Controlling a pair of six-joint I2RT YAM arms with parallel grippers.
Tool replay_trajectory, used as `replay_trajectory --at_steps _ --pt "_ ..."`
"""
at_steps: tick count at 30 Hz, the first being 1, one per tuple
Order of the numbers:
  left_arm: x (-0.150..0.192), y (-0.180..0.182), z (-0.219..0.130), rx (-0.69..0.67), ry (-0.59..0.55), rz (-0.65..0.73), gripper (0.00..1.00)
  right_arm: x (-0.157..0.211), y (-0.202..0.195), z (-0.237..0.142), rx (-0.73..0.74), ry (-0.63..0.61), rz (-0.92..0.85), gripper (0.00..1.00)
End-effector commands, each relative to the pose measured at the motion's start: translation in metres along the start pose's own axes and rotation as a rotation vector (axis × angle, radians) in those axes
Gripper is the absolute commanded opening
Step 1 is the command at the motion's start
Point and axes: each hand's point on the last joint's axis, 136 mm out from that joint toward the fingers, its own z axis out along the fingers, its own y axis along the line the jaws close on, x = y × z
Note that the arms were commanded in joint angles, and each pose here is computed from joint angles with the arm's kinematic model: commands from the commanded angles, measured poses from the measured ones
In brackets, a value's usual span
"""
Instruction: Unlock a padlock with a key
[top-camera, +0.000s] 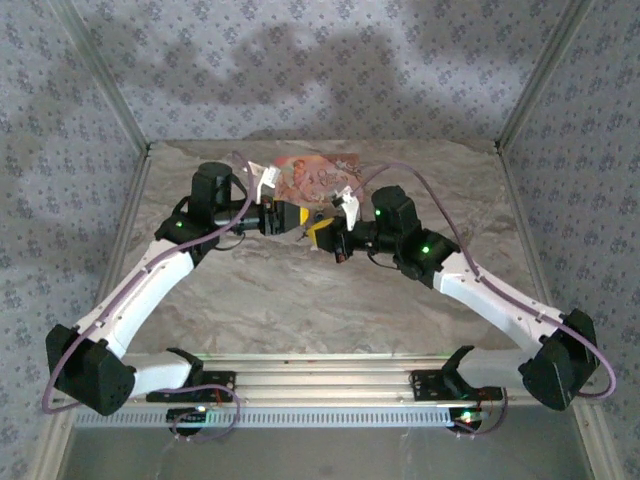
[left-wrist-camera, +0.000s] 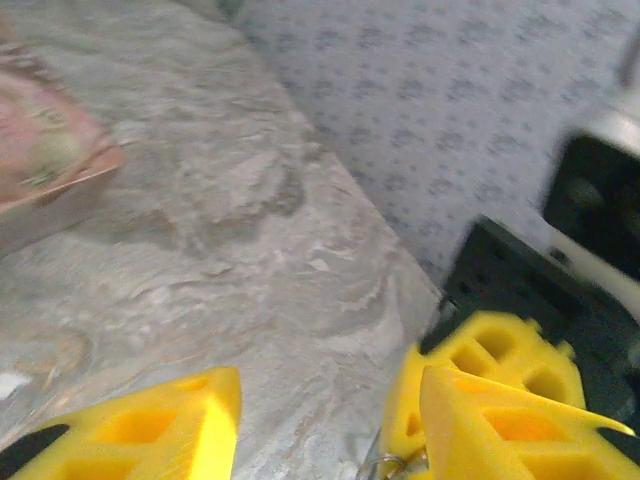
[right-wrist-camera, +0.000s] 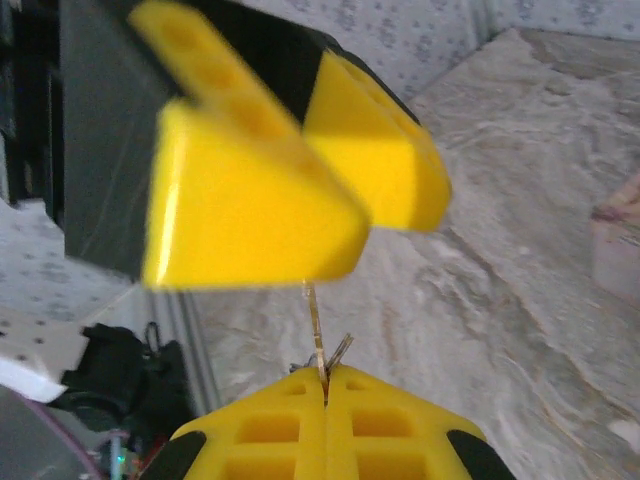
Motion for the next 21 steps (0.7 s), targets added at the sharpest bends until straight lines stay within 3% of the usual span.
replay_trajectory --at_steps 1,11,15,21 --pt "-0.017 0.030 -0.018 -0.224 -0.094 -0.192 0.45 0.009 -0.020 -0.005 0.216 0.059 -0.110 0.00" --pt "-0.003 0.027 -0.009 -0.287 -0.140 -0.413 0.32 0.014 -0.047 -0.005 0.514 0.099 -0.245 0.00" --pt "0.000 0.019 0.003 -0.257 -0.115 -0.417 0.32 0.016 -0.045 0.000 0.504 0.103 -0.255 0.00" --pt "0.002 0.009 0.016 -0.159 -0.082 -0.294 0.34 0.019 -0.036 0.006 0.400 0.088 -0.205 0.00"
